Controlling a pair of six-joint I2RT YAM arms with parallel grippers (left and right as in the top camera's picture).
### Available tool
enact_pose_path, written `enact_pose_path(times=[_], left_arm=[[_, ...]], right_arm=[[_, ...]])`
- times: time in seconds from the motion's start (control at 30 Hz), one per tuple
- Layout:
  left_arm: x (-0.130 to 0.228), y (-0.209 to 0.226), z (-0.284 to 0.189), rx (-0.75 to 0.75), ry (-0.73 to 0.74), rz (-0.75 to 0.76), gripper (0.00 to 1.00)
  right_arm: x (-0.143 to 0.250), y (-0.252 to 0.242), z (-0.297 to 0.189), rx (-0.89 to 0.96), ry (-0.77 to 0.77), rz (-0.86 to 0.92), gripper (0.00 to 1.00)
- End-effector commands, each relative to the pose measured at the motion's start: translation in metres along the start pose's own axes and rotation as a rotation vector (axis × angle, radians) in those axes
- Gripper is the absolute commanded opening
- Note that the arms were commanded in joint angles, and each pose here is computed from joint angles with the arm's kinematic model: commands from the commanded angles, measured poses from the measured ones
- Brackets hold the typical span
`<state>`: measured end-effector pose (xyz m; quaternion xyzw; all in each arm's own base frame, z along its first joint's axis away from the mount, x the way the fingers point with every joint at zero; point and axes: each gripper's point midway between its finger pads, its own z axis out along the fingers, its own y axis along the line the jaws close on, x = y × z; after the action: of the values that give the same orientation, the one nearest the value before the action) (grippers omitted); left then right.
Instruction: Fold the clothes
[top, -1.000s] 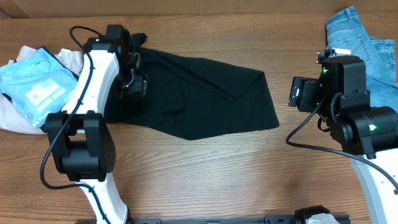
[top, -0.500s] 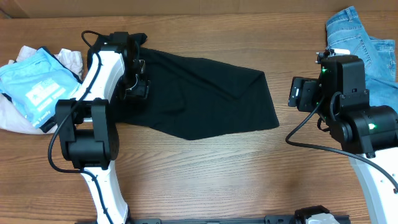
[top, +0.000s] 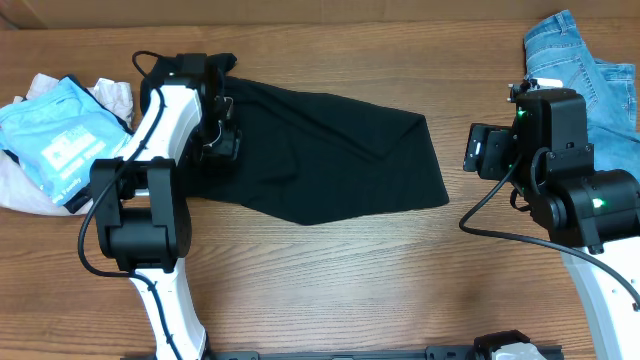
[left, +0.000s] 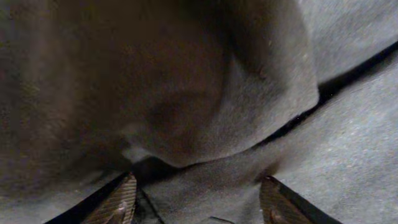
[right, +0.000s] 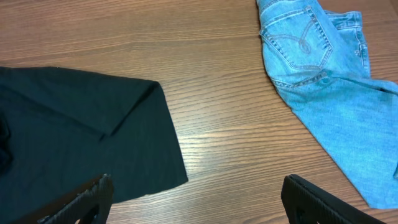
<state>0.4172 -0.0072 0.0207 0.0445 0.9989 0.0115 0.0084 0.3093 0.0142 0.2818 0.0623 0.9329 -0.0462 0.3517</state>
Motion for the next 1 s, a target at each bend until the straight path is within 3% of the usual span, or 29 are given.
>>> enact_pose_path(times=[0.0, 0.07, 0.1, 0.17, 0.37, 0.53, 0.73, 0.97], left_arm=[[0.006, -0.002, 0.008, -0.008, 0.031, 0.028, 0.59], [0.008, -0.002, 0.008, -0.008, 0.036, 0.028, 0.38], [0.008, -0.002, 0.008, -0.008, 0.038, 0.029, 0.21], [0.009, -0.002, 0.008, -0.007, 0.042, 0.029, 0.04], [0.023, -0.003, 0.000, 0.002, 0.103, 0.028, 0.04], [0.029, -0.017, -0.041, 0.084, 0.113, 0.013, 0.04], [0.027, -0.014, -0.117, 0.079, -0.062, -0.015, 0.04], [0.034, 0.011, -0.189, 0.025, -0.273, -0.100, 0.04]], right_arm=[[-0.005, -0.001, -0.003, -0.001, -0.017, 0.013, 0.90], [-0.005, -0.001, -0.003, -0.001, -0.017, 0.013, 0.90], [-0.005, -0.001, -0.003, -0.001, -0.017, 0.013, 0.90], [-0.005, -0.001, -0.003, -0.001, -0.016, 0.013, 0.90], [-0.005, -0.001, -0.003, -0.001, -0.017, 0.013, 0.90], [-0.005, -0.001, -0.003, -0.001, -0.016, 0.013, 0.90], [0.000, 0.002, 0.008, -0.002, 0.027, 0.003, 0.92], [0.024, 0.022, 0.052, -0.040, 0.207, -0.031, 0.96]])
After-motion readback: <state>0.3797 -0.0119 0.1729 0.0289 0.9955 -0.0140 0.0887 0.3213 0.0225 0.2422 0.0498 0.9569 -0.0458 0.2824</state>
